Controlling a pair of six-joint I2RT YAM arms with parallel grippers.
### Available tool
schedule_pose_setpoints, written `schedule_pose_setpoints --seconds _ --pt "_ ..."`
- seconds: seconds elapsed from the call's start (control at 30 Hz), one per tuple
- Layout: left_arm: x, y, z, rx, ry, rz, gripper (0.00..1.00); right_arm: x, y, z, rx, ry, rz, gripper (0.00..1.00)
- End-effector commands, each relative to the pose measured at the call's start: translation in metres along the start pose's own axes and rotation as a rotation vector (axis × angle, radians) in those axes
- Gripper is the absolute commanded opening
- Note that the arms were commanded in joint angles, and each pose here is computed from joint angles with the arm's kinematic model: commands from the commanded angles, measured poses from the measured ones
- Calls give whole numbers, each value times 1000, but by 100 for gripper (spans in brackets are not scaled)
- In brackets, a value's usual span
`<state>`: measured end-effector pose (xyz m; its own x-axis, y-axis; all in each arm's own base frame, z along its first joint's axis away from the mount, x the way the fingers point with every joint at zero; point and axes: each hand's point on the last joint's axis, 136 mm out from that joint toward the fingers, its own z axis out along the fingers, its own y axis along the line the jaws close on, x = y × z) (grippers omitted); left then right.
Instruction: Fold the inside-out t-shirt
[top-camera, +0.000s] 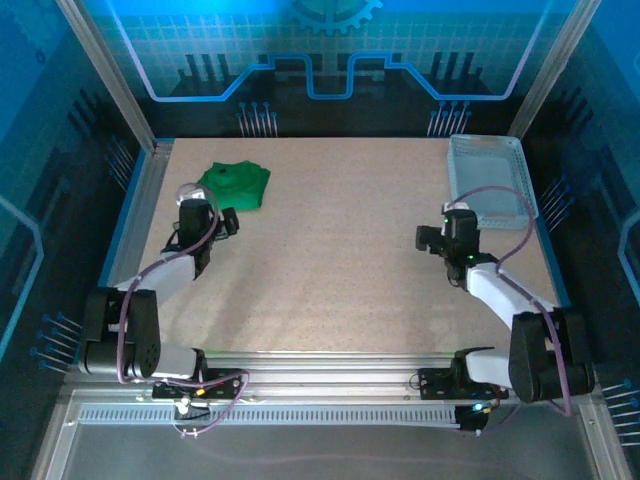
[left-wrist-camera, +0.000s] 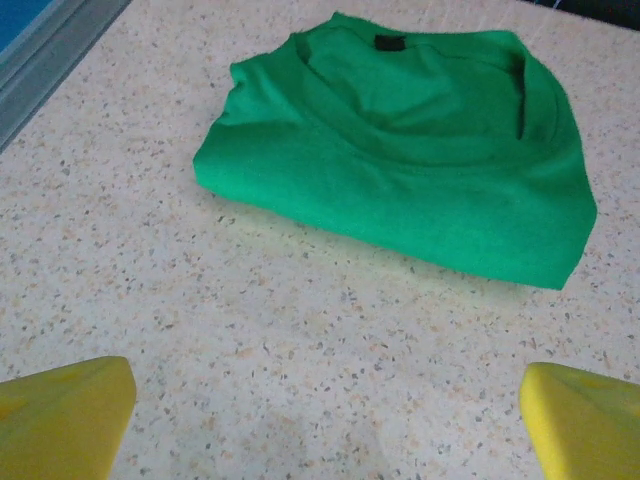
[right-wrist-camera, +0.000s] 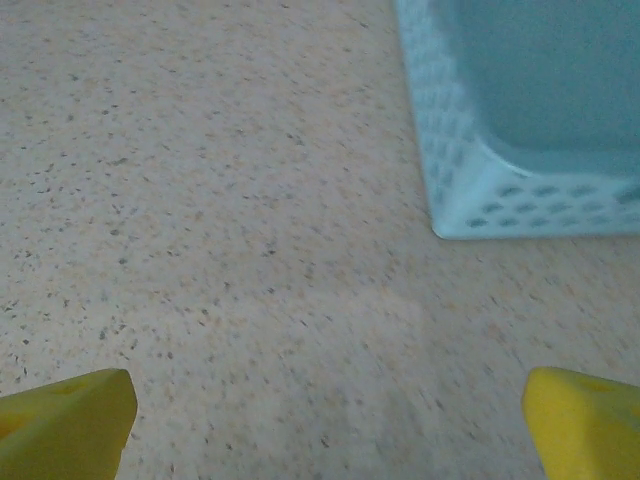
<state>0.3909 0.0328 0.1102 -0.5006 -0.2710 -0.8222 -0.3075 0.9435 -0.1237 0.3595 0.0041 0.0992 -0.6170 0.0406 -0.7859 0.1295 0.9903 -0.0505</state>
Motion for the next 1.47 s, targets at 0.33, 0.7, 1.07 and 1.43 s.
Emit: schedule_pose_setpoints --seconds 0.33,0.7,1.07,1.43 --pt "-1 -25 -23 137 -306 172 99 -29 21 18 -120 -289 -120 100" --pt "18 -38 2 244 -274 195 99 -21 23 29 -147 -282 -112 100" --pt "16 -30 7 192 -250 171 99 -22 23 29 -148 -283 -110 100" --pt "17 -30 7 194 -248 171 99 -21 23 29 -174 -278 -103 100"
